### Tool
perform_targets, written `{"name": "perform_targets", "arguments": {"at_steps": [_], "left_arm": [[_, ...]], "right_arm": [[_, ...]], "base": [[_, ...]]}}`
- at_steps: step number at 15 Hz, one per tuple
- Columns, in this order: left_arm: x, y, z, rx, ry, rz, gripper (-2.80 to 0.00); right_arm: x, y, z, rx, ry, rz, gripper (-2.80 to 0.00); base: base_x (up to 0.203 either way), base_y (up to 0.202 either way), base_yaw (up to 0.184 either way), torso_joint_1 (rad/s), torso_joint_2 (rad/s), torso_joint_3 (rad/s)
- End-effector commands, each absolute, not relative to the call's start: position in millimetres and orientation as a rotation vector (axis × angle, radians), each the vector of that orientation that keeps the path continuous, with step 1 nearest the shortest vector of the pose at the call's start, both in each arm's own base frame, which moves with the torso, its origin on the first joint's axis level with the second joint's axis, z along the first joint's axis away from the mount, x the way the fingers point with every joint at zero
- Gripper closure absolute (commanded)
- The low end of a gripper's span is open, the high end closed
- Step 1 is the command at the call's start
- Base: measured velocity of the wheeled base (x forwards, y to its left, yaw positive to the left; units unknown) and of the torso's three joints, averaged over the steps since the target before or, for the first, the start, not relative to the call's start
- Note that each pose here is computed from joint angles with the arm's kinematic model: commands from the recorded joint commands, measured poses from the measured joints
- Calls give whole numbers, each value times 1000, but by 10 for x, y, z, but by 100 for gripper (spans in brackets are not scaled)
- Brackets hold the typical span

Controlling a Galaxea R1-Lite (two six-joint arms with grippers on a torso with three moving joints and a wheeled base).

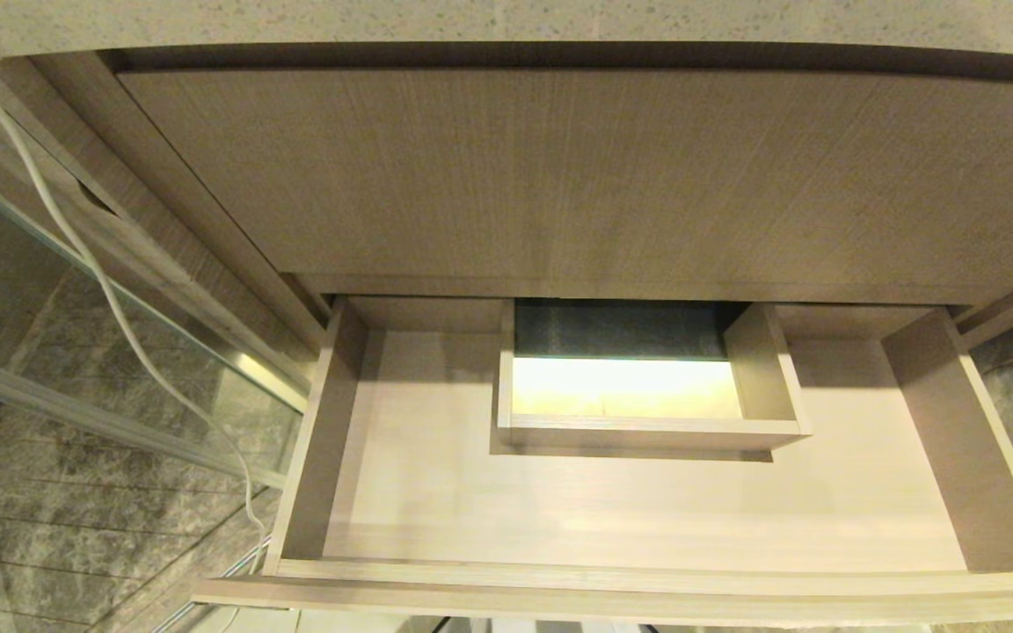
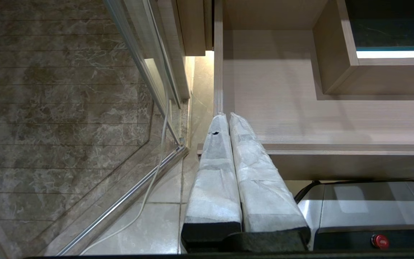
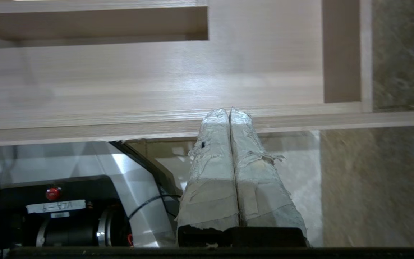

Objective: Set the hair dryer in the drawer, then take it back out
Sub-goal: Pick up the hairdryer

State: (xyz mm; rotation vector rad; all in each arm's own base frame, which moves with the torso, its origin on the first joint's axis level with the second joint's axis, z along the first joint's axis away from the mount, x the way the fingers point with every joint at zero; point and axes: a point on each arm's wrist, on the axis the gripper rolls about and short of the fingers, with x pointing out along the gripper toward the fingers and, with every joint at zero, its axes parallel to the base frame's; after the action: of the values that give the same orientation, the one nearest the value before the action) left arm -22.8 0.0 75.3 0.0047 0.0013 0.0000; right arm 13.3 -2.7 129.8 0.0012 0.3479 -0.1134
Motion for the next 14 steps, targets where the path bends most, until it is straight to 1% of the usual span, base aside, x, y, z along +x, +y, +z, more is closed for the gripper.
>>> {"name": "perform_targets", "arguments": {"at_steps": [1,3,4,7,8,14], "left_arm": [[-227,0,749,5,3,0,0],[-227,0,749,5,3,0,0],[-227,0,749,5,3,0,0],[-227,0,749,5,3,0,0],[-227,0,749,5,3,0,0],[-227,0,749,5,3,0,0]], "right_arm": [[-81,-24,1136,13,228,-84,0],[-258,-16,955,20,89,-49,0],[-286,-11,866,20,64,-31,0],[-284,-6,794,26,67,-16,0],[-273,-6,768,63,70,-20,0],[-270,-5,763,38,70,-12,0]], "base": [[0,0,0,0,0,0],[0,0,0,0,0,0],[0,0,0,0,0,0],[0,0,0,0,0,0],[0,0,0,0,0,0],[0,0,0,0,0,0]]}}
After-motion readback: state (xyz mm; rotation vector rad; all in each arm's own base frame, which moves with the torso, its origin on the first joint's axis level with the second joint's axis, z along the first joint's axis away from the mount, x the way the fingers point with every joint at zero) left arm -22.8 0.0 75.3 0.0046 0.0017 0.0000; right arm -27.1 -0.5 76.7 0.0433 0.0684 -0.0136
